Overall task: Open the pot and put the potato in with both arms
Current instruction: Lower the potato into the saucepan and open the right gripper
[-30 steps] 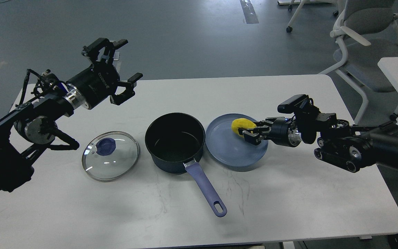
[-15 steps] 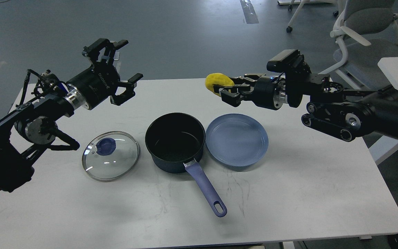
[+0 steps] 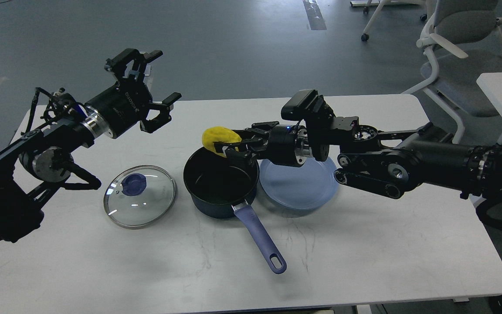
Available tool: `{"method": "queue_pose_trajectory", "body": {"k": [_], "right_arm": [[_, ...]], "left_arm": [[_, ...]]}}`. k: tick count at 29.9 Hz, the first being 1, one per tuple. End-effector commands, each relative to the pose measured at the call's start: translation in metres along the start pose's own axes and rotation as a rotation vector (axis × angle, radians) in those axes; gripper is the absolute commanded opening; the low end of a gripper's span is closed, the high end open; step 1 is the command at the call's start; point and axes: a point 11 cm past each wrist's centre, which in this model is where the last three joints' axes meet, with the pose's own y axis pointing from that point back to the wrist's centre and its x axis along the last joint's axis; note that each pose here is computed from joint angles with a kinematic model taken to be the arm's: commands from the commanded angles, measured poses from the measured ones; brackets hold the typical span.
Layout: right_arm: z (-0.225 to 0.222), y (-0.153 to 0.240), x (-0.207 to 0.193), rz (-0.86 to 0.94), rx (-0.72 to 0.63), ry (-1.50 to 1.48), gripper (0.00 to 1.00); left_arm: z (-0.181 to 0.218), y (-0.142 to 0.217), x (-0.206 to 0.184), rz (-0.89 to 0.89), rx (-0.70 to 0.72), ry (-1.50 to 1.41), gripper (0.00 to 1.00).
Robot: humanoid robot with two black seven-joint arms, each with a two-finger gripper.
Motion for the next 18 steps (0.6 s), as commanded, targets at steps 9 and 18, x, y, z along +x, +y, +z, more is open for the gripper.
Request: {"method": "queue_pose_trajectory", "body": {"k": [9,18], "right_arm": [[-0.003,-0.003,-0.018,-0.039,0.006,-0.007,0.00],[-0.007,-0.027,-0.036,-0.035,-0.010,-0.048,1.00]], "left_arm": [[0.000,0.001,0.000,0.001,-0.003,0.001,0.98],[0.000,0.002,0.001,0.003,-0.005,0.001,0.98]]}}
